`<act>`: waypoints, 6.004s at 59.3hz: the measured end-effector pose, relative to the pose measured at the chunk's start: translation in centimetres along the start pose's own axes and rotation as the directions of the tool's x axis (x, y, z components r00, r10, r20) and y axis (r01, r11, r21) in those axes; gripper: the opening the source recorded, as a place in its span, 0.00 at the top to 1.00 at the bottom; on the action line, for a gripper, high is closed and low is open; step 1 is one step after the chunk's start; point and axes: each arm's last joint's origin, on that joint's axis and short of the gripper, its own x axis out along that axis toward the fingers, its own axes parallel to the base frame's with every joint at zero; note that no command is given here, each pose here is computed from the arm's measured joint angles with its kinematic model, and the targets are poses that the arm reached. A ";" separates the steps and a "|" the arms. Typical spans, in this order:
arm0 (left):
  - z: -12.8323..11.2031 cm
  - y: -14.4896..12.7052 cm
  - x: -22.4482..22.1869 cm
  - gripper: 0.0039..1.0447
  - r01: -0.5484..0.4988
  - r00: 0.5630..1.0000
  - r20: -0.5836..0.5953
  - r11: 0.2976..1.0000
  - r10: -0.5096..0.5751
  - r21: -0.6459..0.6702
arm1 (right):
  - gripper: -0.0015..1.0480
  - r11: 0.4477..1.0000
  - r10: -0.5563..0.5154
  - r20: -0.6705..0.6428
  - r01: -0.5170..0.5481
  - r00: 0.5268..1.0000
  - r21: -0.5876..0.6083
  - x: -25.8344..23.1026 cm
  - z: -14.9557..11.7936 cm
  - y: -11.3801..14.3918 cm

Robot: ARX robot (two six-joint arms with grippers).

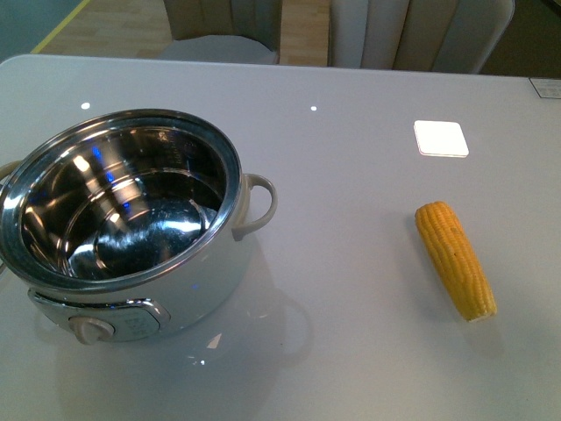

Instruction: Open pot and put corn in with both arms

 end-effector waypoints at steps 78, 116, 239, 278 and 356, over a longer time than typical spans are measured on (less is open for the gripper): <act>0.0 0.0 0.0 0.06 0.000 1.000 0.000 1.000 0.000 0.000 | 0.67 0.960 -0.044 -0.431 -0.082 0.902 -0.269 20.9 -1.8 4.5; 0.0 0.0 0.0 0.06 0.000 1.000 0.000 1.000 0.000 0.000 | 0.82 0.928 0.336 -0.159 -0.355 0.928 -0.114 8.0 8.8 16.0; 0.0 0.0 0.0 0.06 0.000 1.000 0.000 1.000 0.000 0.000 | 0.08 0.825 0.531 -0.072 -0.496 0.844 0.272 5.9 10.9 18.9; 0.0 0.0 0.0 0.06 0.000 1.000 0.000 1.000 0.000 0.000 | 0.45 0.992 0.124 0.658 -0.082 0.742 -0.095 -4.2 5.0 2.5; 0.0 0.0 0.0 0.06 0.000 1.000 0.000 1.000 0.000 0.000 | 0.98 0.985 0.125 0.685 -0.010 0.718 -0.170 -6.3 -2.9 -2.3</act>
